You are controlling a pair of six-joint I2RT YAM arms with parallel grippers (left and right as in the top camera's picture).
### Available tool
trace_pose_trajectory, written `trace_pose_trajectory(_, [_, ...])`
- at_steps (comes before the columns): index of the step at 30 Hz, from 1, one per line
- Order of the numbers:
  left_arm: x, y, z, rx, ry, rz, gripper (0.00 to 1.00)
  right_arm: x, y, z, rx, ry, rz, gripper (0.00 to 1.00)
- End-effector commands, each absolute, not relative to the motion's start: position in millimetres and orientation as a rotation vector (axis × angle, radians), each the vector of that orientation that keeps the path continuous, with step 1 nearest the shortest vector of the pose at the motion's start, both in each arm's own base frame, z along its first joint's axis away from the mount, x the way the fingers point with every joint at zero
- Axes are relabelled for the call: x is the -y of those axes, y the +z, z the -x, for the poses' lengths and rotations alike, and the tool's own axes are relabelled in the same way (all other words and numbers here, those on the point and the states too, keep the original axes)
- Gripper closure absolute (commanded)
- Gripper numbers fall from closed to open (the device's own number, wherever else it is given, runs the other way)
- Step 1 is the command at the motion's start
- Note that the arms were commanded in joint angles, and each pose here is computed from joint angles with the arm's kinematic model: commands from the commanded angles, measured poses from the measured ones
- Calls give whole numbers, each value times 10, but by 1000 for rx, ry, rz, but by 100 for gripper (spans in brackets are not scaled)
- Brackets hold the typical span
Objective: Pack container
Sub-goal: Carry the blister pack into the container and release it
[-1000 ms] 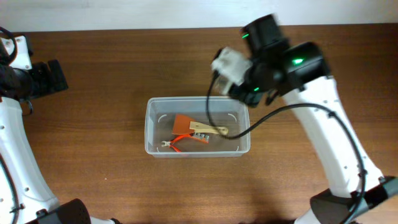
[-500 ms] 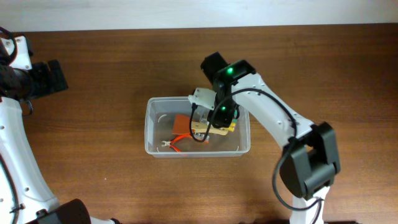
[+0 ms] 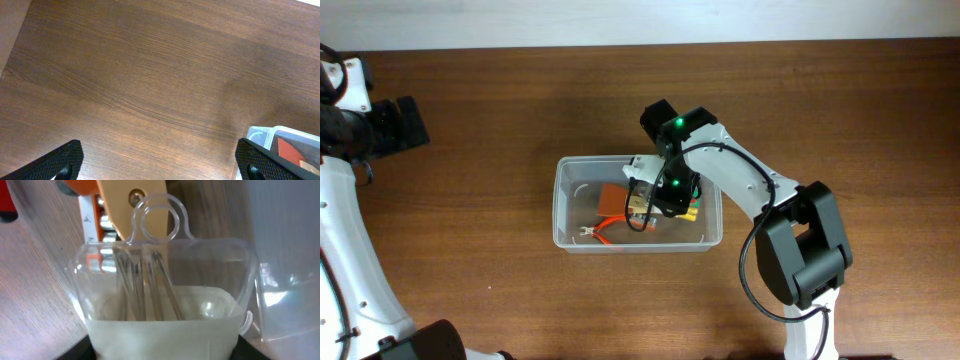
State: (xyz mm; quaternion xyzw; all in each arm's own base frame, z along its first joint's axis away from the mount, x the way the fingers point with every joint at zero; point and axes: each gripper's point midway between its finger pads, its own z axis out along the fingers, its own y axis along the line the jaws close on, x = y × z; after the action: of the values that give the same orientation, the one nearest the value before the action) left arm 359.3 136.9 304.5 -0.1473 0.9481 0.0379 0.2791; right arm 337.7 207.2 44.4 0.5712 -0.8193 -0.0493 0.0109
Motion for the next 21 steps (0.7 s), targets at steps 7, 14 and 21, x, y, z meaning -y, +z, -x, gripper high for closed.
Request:
trace_pose_trajectory(7, [-1368, 3068, -3578, -2541, 107, 371, 1, -2106, 587, -3358, 2561, -164, -1827, 4])
trace_pose_trajectory(14, [-1368, 3068, -3578, -2541, 107, 371, 1, -2113, 1167, -3408, 2679, -134, -1871, 1])
trace_pose_trajectory(21, [-1011, 3094, -3693, -2538, -12, 72, 1, -1873, 2076, -3577, 2959, -78, -1905, 1])
